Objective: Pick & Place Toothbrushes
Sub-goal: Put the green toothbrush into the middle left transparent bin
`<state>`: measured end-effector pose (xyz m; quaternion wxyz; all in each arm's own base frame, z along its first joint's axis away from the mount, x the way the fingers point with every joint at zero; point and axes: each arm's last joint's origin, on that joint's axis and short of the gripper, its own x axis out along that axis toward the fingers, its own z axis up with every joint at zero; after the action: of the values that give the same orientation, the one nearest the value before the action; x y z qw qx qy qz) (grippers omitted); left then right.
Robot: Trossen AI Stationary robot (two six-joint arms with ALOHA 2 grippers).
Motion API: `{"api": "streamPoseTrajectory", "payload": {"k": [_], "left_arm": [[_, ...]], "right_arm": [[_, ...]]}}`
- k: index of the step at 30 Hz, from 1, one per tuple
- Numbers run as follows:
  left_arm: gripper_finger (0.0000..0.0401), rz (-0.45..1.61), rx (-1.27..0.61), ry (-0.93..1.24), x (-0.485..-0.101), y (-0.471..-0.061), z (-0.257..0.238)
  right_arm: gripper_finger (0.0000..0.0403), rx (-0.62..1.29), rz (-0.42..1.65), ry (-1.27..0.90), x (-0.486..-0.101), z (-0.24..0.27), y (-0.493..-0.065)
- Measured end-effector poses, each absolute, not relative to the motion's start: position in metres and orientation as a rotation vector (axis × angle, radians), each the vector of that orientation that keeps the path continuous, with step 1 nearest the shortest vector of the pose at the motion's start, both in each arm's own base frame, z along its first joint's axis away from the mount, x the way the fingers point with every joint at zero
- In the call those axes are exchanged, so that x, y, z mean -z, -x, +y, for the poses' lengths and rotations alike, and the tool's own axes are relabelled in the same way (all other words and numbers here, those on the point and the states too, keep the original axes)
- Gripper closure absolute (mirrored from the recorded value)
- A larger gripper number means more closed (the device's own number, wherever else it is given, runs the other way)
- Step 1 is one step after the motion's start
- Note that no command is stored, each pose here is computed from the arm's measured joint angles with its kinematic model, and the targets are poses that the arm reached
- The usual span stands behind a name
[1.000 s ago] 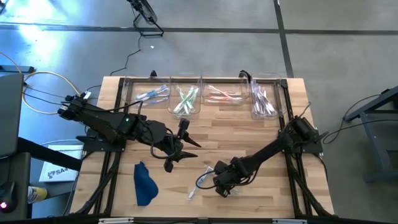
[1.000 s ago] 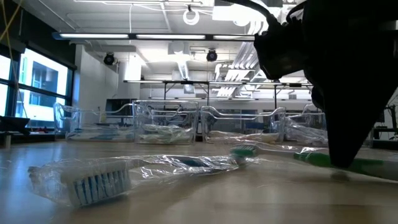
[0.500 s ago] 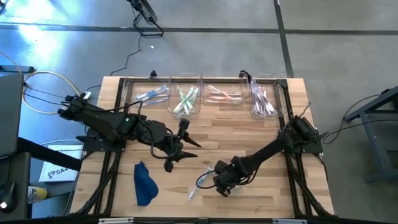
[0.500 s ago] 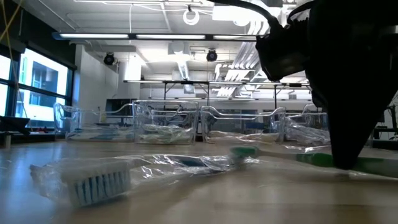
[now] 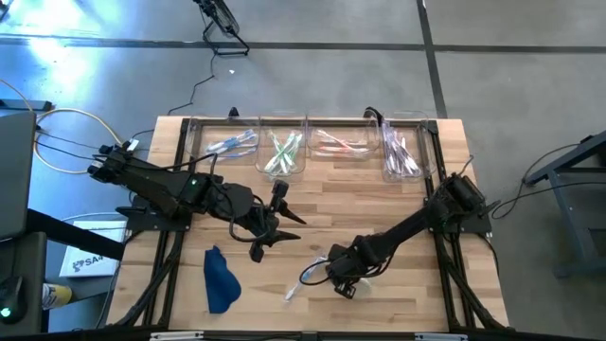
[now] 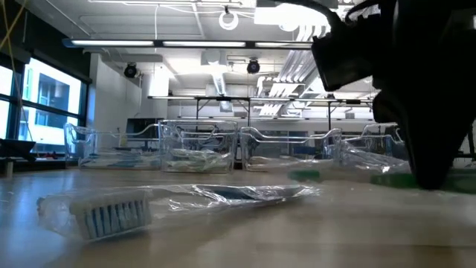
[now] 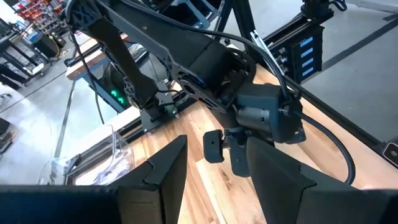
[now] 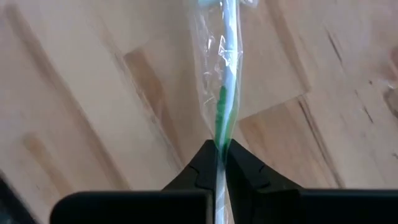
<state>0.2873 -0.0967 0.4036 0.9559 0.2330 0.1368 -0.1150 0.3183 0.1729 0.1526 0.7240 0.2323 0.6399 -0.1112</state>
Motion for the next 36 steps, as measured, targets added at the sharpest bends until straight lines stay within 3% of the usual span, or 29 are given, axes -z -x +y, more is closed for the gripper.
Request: {"api": "streamPoseTrajectory", "payload": {"k": [9, 18, 36], "left_arm": [[0.0240, 0.280, 0.234, -0.474, -0.403, -0.287, -0.097], [0.0240, 0.281, 0.234, -0.474, -0.403, -0.287, -0.097], [0.0240, 0.270, 0.229, -0.471, -0.404, -0.288, -0.096]], "right_arm": [[0.0397, 0.220, 1.329, -0.495, -0.188, 0.146, -0.320], [0.0397, 0.167, 1.146, -0.501, -0.248, 0.110, -0.309], [0.0397, 0.206, 0.646, -0.506, -0.361, 0.054, -0.242]]}}
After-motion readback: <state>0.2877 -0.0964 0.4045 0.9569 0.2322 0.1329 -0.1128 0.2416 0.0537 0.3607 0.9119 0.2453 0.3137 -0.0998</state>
